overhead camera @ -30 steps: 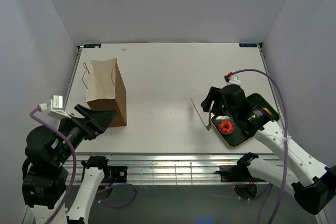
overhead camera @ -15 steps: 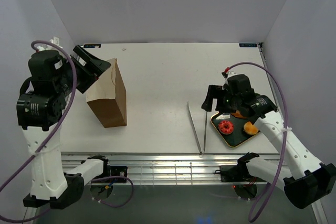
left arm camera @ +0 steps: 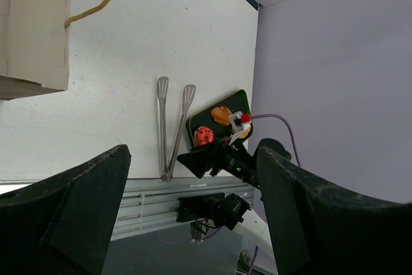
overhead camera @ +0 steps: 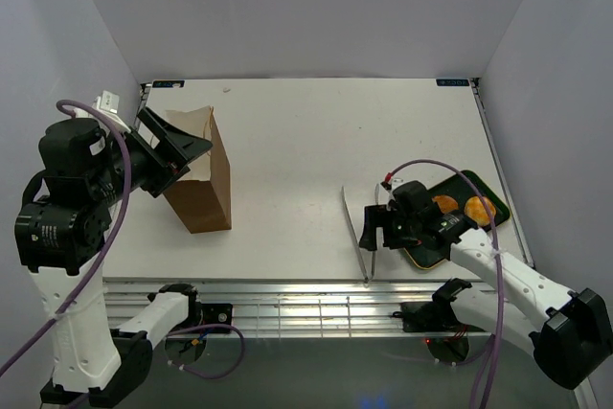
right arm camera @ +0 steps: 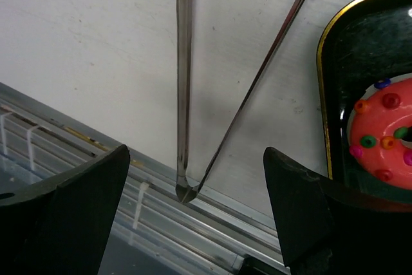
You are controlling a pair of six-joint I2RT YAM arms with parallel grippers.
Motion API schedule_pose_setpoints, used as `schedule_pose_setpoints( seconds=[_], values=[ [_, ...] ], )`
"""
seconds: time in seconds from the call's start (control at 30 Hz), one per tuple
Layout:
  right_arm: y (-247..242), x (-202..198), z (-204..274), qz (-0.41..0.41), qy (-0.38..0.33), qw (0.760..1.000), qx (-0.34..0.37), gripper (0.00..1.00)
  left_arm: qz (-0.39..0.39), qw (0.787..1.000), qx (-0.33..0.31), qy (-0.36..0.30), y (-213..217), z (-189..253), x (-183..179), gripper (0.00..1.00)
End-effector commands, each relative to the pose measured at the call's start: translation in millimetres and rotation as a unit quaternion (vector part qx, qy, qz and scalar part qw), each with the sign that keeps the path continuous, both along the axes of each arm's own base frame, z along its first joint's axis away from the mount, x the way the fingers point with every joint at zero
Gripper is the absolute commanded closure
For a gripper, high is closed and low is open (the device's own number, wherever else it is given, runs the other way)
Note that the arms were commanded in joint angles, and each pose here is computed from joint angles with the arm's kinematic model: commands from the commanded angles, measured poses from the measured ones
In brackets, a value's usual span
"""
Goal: Place the fake bread into the paper bag
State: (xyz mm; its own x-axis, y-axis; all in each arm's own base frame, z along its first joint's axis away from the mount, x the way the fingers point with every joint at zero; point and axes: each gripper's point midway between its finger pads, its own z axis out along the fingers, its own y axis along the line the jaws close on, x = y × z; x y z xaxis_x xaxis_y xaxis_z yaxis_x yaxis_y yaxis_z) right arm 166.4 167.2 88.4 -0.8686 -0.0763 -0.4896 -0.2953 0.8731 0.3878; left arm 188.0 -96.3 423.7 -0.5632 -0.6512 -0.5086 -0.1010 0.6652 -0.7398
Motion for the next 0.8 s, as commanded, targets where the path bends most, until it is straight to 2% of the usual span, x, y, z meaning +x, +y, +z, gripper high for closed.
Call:
schedule_pose_setpoints(
  seconds=[0.0,0.13,0.17,0.3,0.47,0.57,0.77],
  values=[
    [18,6,-7,0.017,-0.049,0.999,-0.012,0.10,-0.031,0.999,0.006,-0.011,-6,10,-2,0.10],
    [32,15,-20,0.009,-0.077,0.996,-0.049,0.10,-0.036,0.999,0.005,-0.012,-8,9,-2,0.10],
    [26,22,-23,-0.021,-0.093,0.993,-0.073,0.10,-0.038,0.999,0.009,-0.016,-7,9,-3,0.10],
    [26,19,-33,-0.037,-0.120,0.986,-0.106,0.10,-0.043,0.999,0.016,-0.021,-7,8,-6,0.10],
    [18,29,-39,-0.085,-0.151,0.978,-0.113,0.09,-0.058,0.998,0.018,-0.011,-11,2,-3,0.10],
    [16,29,-48,-0.105,-0.162,0.975,-0.113,0.06,-0.063,0.998,0.022,-0.004,-11,-8,-4,0.10],
    [16,17,-83,-0.118,-0.159,0.974,-0.113,0.00,-0.065,0.997,0.024,-0.024,-10,-18,-22,0.10]
  ],
)
